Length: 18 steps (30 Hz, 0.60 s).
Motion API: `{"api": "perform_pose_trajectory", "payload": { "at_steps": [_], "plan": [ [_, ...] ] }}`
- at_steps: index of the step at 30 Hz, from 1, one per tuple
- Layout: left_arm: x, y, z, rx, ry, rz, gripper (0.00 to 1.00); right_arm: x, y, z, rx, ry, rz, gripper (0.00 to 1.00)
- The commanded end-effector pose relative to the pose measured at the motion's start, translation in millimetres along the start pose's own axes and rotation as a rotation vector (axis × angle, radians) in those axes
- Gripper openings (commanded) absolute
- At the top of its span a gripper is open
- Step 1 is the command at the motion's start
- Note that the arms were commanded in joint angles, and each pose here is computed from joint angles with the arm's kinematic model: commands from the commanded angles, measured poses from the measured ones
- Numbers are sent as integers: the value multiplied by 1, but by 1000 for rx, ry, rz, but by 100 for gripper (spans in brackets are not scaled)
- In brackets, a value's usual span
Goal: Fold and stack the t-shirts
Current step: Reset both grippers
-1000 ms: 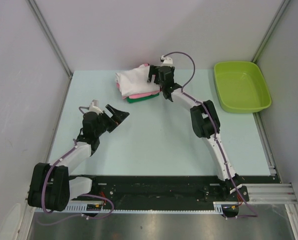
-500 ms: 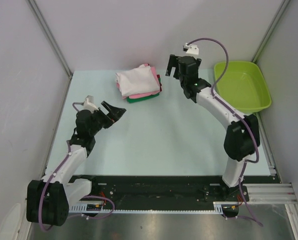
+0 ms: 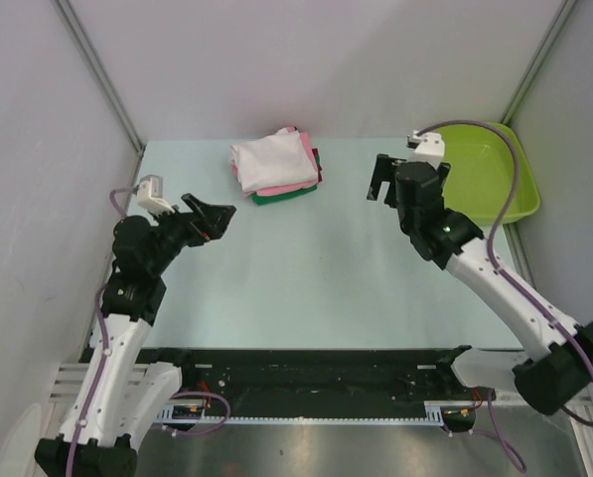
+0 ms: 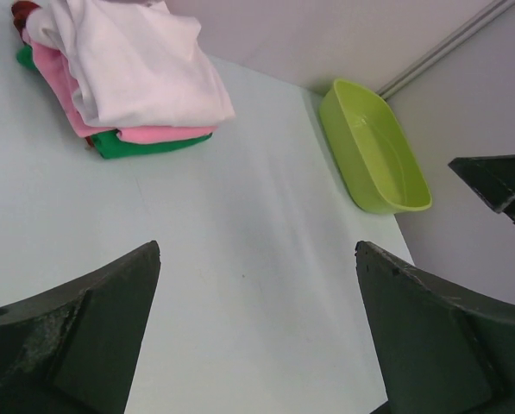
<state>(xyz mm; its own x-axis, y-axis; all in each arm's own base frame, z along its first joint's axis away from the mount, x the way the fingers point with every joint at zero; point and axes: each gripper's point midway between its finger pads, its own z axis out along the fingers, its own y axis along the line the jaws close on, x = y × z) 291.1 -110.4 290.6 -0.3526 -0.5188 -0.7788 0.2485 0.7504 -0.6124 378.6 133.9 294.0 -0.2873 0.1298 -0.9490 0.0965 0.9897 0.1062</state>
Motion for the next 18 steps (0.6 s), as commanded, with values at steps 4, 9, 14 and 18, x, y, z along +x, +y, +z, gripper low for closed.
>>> {"api": "perform_pose_trajectory", "payload": {
  "at_steps": [4,9,14,18],
  "plan": [
    [-18,-7,-44,-41,-85,150,100,0,-19,-61,-41,-41,48,100],
    [-18,4,-59,-109,-114,187,100,31,-18,-84,-97,5,31,100],
    [-5,43,-59,-274,-85,162,100,59,-20,-94,-84,21,34,100],
    [4,54,-57,-308,-64,152,100,75,-17,-98,-133,35,-7,100]
  ]
}}
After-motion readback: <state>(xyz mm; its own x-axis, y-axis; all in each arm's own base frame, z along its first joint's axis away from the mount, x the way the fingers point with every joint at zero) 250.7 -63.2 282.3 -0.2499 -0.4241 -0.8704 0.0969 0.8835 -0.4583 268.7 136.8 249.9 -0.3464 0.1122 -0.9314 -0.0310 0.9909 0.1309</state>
